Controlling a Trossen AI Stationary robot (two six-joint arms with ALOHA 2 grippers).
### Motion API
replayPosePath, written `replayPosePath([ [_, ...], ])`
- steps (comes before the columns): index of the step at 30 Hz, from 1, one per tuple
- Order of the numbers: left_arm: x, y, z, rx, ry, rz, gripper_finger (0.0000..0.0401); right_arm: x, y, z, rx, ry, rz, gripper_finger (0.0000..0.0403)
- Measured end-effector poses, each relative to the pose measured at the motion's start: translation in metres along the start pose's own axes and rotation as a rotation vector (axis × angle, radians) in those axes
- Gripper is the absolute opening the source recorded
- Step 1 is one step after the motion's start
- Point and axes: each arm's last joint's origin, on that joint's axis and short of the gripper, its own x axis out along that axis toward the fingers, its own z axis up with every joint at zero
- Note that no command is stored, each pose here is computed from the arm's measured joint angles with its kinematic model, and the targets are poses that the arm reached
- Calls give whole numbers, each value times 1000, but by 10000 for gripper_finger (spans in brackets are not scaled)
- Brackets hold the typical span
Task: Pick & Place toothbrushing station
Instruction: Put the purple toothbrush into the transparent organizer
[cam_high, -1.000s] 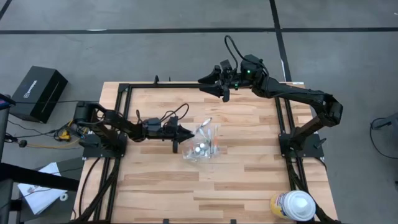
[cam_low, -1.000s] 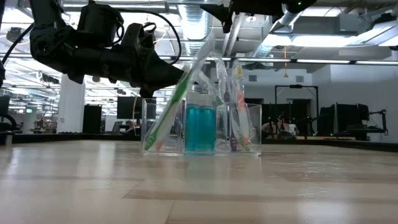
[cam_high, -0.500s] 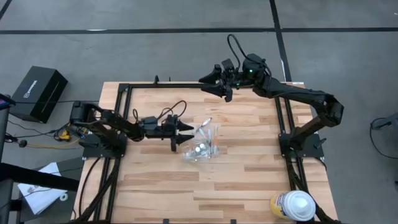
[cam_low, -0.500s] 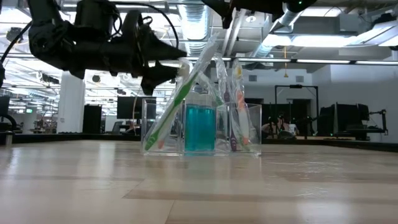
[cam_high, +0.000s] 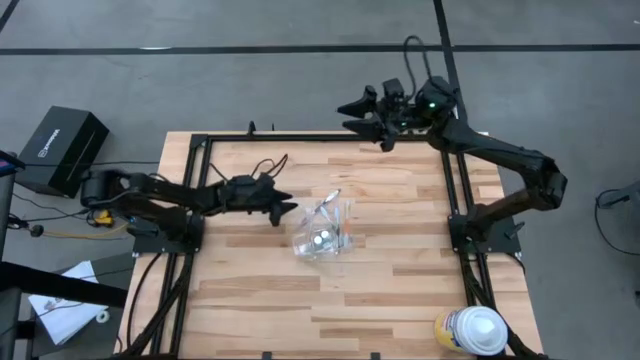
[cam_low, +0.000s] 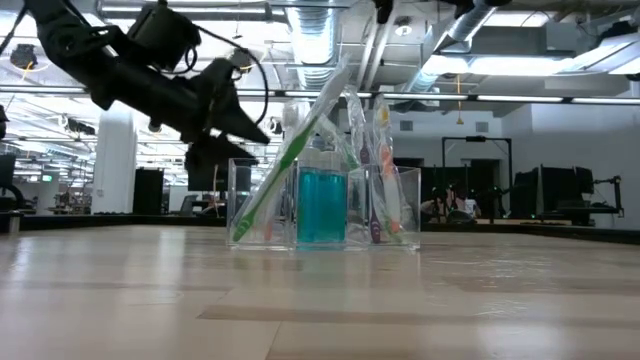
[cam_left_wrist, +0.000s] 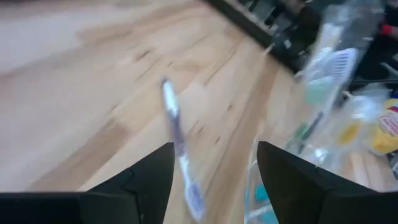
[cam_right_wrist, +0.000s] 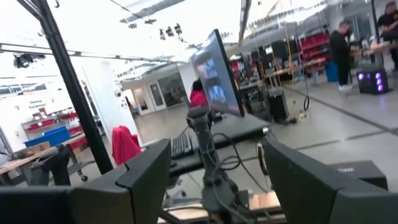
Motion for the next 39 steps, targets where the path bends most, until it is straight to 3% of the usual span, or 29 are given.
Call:
replayPosePath([
  [4,-3,8,2,-65,48,2,229,-11,11,13,-29,-35,4,248],
  [11,5,-1,-2,-140,100,-32,234,-25,20,27,-48,-76,-2,248],
  [19,39,-17,-24,-136,252,-38,234,-31,27,34,-63,-93,3,248],
  [26,67,-9,-37,-113,324,55,234,-32,28,34,-15,-77,33,248],
  [30,70,-5,-32,-112,331,80,234,-32,29,33,-13,-64,55,248],
  [35,61,-13,-12,-117,246,49,234,-32,29,33,-8,-55,71,248],
  [39,55,-9,-15,-128,313,106,234,-33,28,34,-14,-56,67,248],
])
